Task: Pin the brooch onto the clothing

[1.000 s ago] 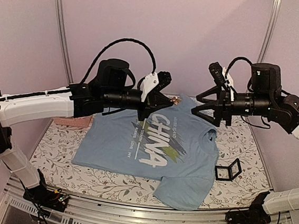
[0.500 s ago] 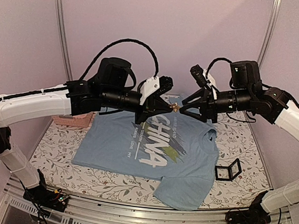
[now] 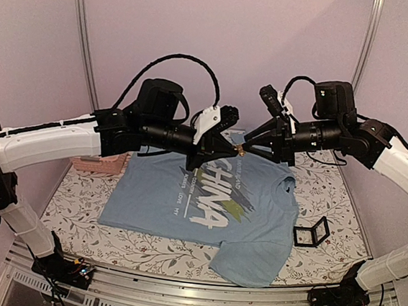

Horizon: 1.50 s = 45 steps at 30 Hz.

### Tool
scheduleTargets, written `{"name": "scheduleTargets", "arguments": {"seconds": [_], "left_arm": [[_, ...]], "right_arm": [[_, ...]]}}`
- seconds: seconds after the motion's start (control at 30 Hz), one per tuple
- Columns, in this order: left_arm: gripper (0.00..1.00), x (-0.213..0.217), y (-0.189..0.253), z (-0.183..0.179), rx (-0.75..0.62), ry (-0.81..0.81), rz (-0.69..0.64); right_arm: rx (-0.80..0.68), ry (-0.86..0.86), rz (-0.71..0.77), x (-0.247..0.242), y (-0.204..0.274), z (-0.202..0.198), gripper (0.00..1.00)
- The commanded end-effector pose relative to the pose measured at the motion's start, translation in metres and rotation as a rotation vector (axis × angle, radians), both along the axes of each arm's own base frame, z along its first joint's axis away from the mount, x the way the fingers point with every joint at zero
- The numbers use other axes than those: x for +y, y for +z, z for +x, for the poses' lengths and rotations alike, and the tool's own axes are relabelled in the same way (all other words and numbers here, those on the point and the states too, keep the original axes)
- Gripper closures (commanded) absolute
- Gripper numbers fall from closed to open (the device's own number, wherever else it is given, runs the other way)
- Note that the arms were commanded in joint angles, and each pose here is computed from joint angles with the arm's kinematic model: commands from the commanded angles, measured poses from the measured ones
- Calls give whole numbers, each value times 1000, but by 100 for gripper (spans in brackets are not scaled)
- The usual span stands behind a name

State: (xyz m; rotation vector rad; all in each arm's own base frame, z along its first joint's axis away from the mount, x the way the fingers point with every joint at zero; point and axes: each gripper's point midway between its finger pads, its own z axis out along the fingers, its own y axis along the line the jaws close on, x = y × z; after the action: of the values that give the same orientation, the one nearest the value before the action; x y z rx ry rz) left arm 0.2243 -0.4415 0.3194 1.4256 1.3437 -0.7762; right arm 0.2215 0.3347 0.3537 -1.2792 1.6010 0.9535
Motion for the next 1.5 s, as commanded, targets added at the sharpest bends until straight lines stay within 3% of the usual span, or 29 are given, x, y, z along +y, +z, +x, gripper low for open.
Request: {"name": "scheduleTargets", "arguments": {"seconds": [0.0, 0.3, 0.53, 0.67, 0.83, 1.13, 1.3, 1.33, 1.4, 1.43, 1.47], "left_arm": [[100, -3, 5, 1, 6, -7, -9], [100, -2, 6, 2, 6, -3, -11], [100, -2, 8, 1, 8, -7, -15], [100, -2, 7, 0, 9, -10, -15], [100, -3, 10, -2, 17, -20, -24], [100, -3, 9, -2, 19, -23, -25], [100, -3, 4, 0, 29, -7, -20], [96, -2, 4, 5, 30, 21, -22], [52, 1, -2, 21, 37, 103, -24], [39, 3, -5, 29, 45, 143, -25], [31, 7, -10, 36, 58, 181, -28]], "right_arm": [[5, 17, -4, 2, -5, -3, 72], [32, 22, -40, -1, -18, -7, 73], [32, 12, -53, -1, -22, -4, 79], [29, 15, -52, -1, -21, -5, 87], [43, 25, -58, 0, -23, -6, 88], [44, 31, -57, -1, -23, -8, 99], [44, 10, -49, -1, -21, -5, 100], [46, -11, -53, -2, -21, -1, 100], [77, -88, -71, -6, -28, 11, 100], [96, -122, -77, -9, -33, 19, 100], [139, -162, -77, -13, -39, 26, 100]]}}
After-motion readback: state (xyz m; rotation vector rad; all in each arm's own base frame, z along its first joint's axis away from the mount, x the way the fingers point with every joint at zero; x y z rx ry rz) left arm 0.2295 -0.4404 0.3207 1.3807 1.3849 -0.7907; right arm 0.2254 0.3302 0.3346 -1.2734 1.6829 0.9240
